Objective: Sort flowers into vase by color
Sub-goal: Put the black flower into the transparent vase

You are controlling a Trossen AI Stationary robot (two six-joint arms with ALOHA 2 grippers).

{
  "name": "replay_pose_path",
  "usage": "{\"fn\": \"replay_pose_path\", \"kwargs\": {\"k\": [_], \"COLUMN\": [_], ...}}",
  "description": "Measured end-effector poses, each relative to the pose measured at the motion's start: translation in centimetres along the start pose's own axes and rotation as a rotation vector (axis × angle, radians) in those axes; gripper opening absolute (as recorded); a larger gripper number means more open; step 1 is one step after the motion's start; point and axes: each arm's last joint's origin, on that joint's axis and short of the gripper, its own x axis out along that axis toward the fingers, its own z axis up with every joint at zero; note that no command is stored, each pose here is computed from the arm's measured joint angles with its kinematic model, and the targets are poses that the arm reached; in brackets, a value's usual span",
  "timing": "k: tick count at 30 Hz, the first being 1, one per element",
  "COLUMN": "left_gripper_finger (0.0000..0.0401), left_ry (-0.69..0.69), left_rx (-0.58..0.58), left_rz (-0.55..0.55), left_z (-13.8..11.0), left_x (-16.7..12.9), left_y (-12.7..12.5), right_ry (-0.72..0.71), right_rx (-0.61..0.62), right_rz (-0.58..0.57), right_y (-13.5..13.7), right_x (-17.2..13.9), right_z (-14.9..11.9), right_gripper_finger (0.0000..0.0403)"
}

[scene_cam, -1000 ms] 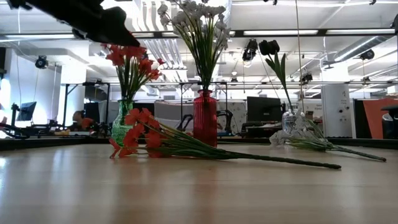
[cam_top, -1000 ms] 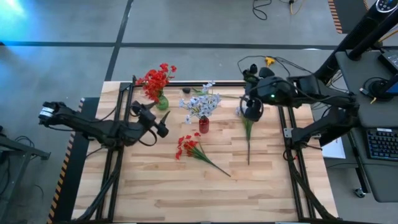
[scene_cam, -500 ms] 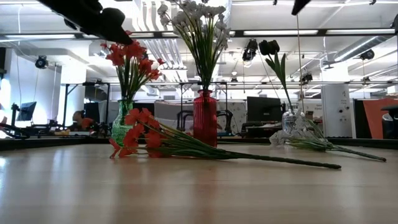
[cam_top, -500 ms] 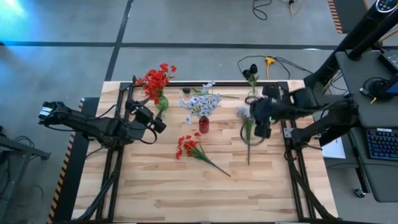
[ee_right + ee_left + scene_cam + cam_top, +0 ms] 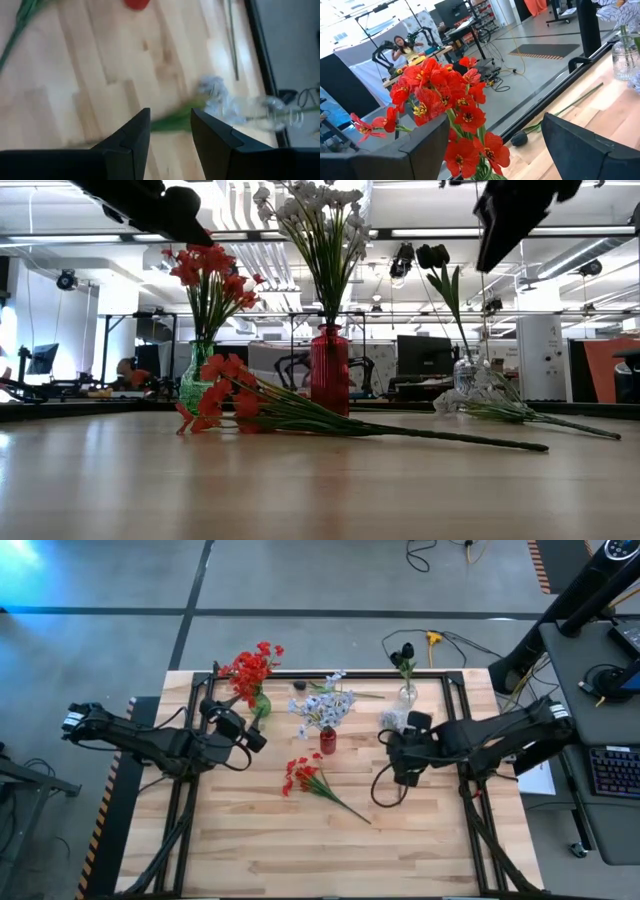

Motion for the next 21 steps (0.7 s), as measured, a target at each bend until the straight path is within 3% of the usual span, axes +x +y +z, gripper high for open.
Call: {"fn": "replay_pose_path", "kwargs": {"k": [13, 21], "left_gripper_finger": [0.0294, 0.0294], "left_ry": [0.004, 0.005], "left_rx": [0.016, 0.018], "left_rz": [0.007, 0.010], "left_z": [-0.1, -0.2], "left_x": [0.0, 0.0], "left_y": [0.0, 0.0], "right_ry": [-0.307, -0.329], "right_rx": [-0.022, 0.093], "right_rz": [-0.348, -0.461], "right_y": [1.8, -0.9], "right_x": [8.3, 11.6], "right_z": [-1.6, -1.4], "right_gripper_finger": [0.0087, 0.0044]}}
